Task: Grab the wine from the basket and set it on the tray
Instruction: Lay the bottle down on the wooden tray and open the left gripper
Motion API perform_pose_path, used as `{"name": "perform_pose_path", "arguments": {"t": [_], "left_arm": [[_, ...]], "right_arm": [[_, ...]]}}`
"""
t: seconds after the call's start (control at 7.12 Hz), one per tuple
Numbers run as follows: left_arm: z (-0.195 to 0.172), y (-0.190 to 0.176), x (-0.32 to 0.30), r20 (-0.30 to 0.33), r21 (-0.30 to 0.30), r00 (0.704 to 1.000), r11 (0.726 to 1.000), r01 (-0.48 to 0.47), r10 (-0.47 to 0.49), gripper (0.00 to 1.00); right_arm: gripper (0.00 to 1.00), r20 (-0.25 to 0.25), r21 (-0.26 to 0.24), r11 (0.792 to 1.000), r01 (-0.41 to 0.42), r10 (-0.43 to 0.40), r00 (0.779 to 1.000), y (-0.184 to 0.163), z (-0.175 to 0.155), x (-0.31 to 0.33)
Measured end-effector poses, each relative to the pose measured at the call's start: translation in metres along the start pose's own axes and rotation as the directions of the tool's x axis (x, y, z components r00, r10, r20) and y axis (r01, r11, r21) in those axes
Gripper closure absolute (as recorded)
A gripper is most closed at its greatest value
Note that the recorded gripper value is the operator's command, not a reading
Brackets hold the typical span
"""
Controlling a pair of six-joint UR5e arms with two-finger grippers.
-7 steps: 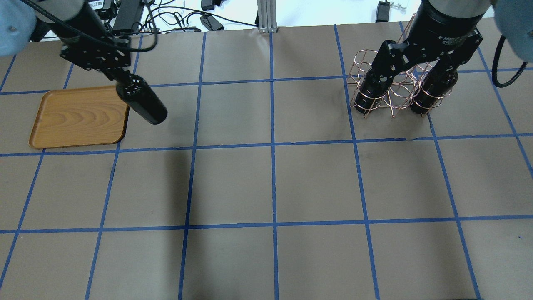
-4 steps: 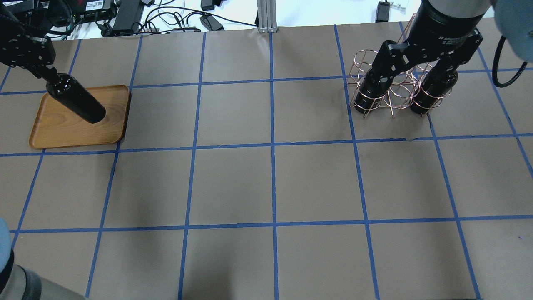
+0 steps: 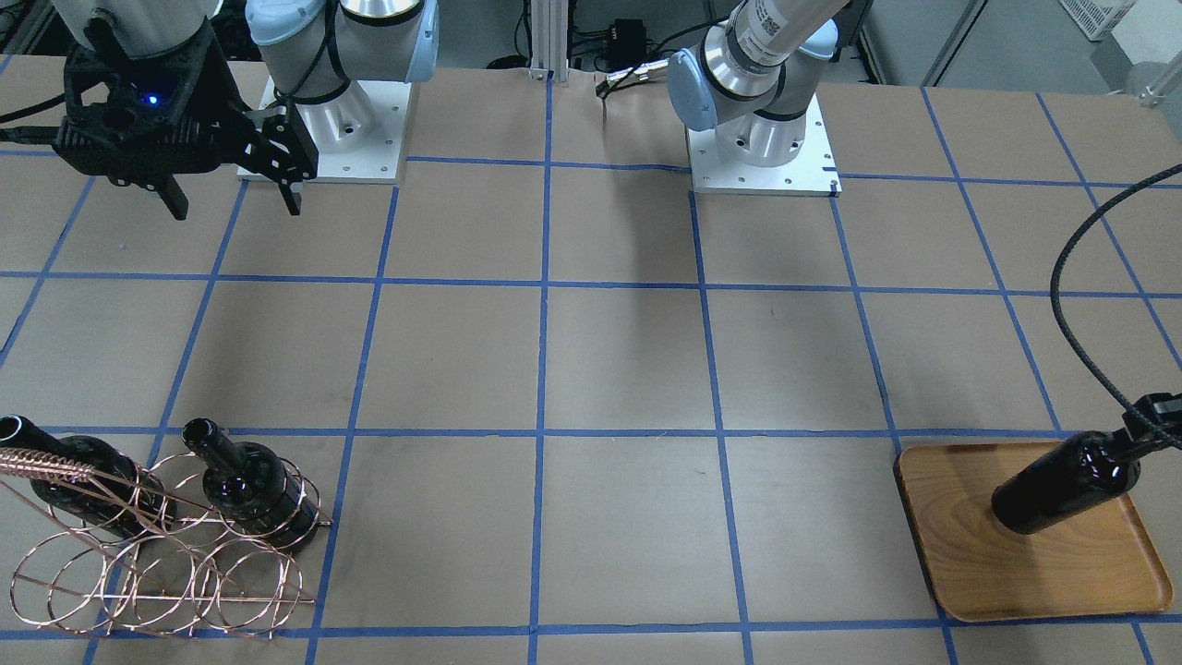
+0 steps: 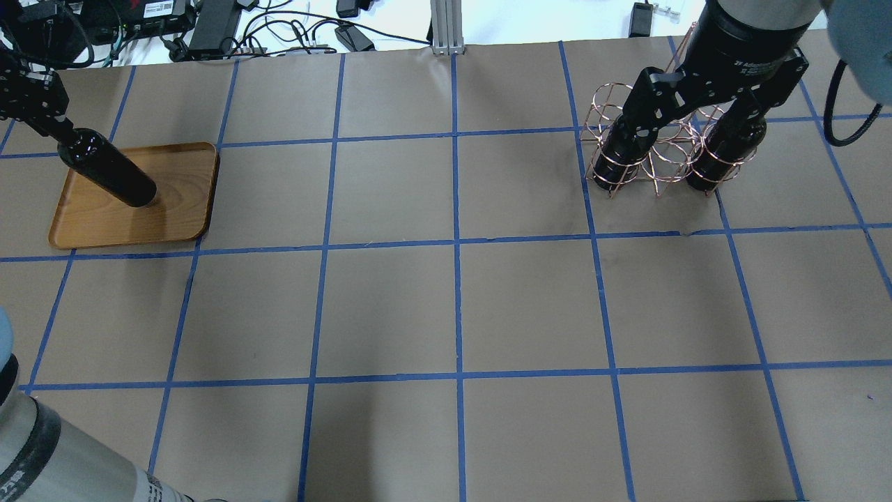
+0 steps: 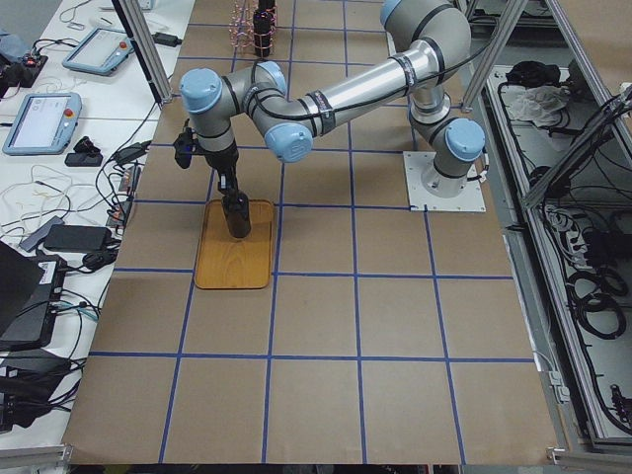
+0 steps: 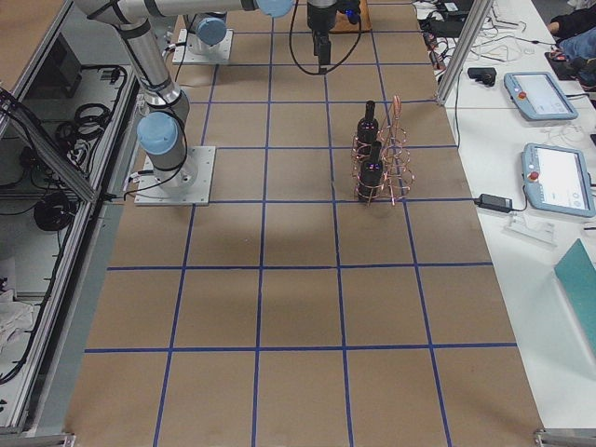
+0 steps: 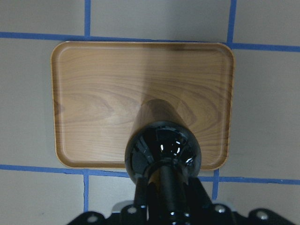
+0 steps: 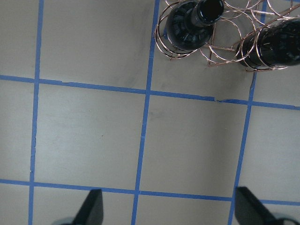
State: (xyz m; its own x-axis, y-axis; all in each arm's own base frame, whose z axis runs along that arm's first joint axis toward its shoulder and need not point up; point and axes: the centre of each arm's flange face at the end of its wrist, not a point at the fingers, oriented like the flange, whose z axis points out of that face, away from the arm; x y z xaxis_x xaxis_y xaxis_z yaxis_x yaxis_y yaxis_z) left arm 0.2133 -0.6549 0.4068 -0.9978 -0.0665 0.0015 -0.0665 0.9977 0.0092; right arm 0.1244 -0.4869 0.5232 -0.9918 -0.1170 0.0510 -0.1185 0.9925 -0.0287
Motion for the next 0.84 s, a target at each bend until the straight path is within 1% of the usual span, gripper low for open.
{"name": "perform_pose_path", "arguments": {"t": [0.14, 0.28, 0.42, 0.56, 0.7, 0.84], "left_arm": [[0.007, -0.001, 0.001, -0.013, -0.007, 1.000, 1.000, 0.002, -0.002, 0.94], [0.011, -0.001, 0.002, -0.024, -0.009, 1.000, 1.000, 0.002, -0.002, 0.93], [0.014, -0.001, 0.002, -0.028, -0.010, 1.000, 1.000, 0.002, -0.002, 0.78], [0.018, -0.001, 0.003, -0.031, -0.015, 1.000, 1.000, 0.001, -0.002, 0.66], [0.021, 0.000, 0.003, -0.034, -0.019, 0.999, 1.000, 0.002, -0.002, 0.26], [0.023, 0.000, 0.003, -0.035, -0.021, 0.999, 1.000, 0.002, -0.003, 0.00]], "right_arm": [[0.00, 0.000, 0.000, 1.000, 0.001, -0.001, 1.000, 0.000, 0.000, 0.000], [0.00, 0.001, 0.000, 1.000, 0.001, -0.001, 1.000, 0.000, 0.000, 0.000], [0.00, 0.001, 0.000, 1.000, 0.001, -0.001, 1.000, 0.000, 0.000, 0.000], [0.00, 0.000, 0.000, 1.000, 0.001, -0.001, 1.000, 0.000, 0.000, 0.000], [0.00, 0.000, 0.000, 1.000, 0.000, 0.000, 1.000, 0.000, 0.000, 0.000], [0.00, 0.000, 0.000, 1.000, 0.000, 0.000, 1.000, 0.000, 0.000, 0.000]]}}
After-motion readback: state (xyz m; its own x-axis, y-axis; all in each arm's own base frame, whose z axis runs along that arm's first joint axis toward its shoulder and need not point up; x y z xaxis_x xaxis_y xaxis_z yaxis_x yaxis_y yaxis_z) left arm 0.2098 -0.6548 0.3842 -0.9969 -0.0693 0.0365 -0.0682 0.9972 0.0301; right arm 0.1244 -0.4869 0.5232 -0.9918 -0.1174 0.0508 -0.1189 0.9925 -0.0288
